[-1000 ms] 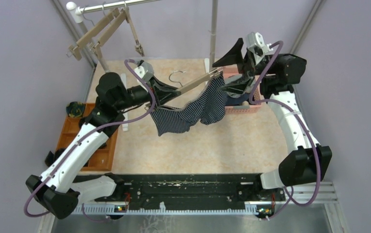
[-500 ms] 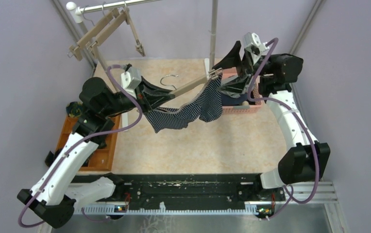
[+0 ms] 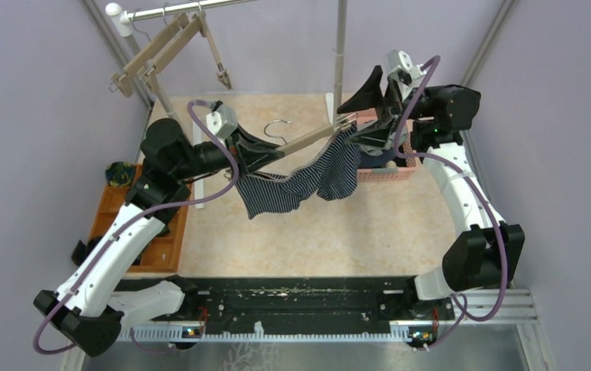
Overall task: Remove the underwear clipped to the hanger
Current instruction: Remove the underwear from the hanger.
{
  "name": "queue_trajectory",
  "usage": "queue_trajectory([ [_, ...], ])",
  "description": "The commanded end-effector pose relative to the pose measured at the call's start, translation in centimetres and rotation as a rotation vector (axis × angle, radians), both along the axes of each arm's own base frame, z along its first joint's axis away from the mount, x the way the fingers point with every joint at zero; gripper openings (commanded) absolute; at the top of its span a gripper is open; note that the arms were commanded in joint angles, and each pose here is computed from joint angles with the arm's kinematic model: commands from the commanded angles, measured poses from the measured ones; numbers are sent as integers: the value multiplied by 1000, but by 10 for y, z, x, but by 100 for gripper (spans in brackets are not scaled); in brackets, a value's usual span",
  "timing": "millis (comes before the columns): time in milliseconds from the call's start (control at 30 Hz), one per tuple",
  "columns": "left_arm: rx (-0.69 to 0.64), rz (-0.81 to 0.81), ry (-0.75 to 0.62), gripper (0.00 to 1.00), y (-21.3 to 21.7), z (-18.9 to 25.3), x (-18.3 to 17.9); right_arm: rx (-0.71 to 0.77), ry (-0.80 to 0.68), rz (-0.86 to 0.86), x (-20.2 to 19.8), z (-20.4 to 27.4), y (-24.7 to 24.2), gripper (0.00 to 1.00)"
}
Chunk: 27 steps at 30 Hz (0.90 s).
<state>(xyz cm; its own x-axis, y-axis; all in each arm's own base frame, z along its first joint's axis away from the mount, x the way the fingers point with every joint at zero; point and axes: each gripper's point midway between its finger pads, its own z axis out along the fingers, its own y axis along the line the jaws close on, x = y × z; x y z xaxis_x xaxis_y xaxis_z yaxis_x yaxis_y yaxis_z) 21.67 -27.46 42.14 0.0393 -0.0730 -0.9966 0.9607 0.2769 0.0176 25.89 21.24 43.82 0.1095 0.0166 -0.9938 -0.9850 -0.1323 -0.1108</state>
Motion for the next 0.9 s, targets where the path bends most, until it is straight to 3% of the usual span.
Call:
queue_trajectory([
  [0, -30, -32, -34, 0, -4, 8, -2, 4, -60, 7, -6, 11, 0, 71],
  [233, -39, -40, -26, 0, -7, 8, 0, 3, -54, 14, -6, 10, 2, 58],
  [400, -44, -36, -27, 0, -8, 9, 2, 5, -50, 19, -7, 10, 4, 57],
  [667, -26, -63, -3, 0, -13, 3, 3, 16, -42, 15, -6, 13, 6, 67],
  [867, -22, -50, -6, 0, -12, 4, 5, 7, -49, 26, -7, 13, 6, 55],
])
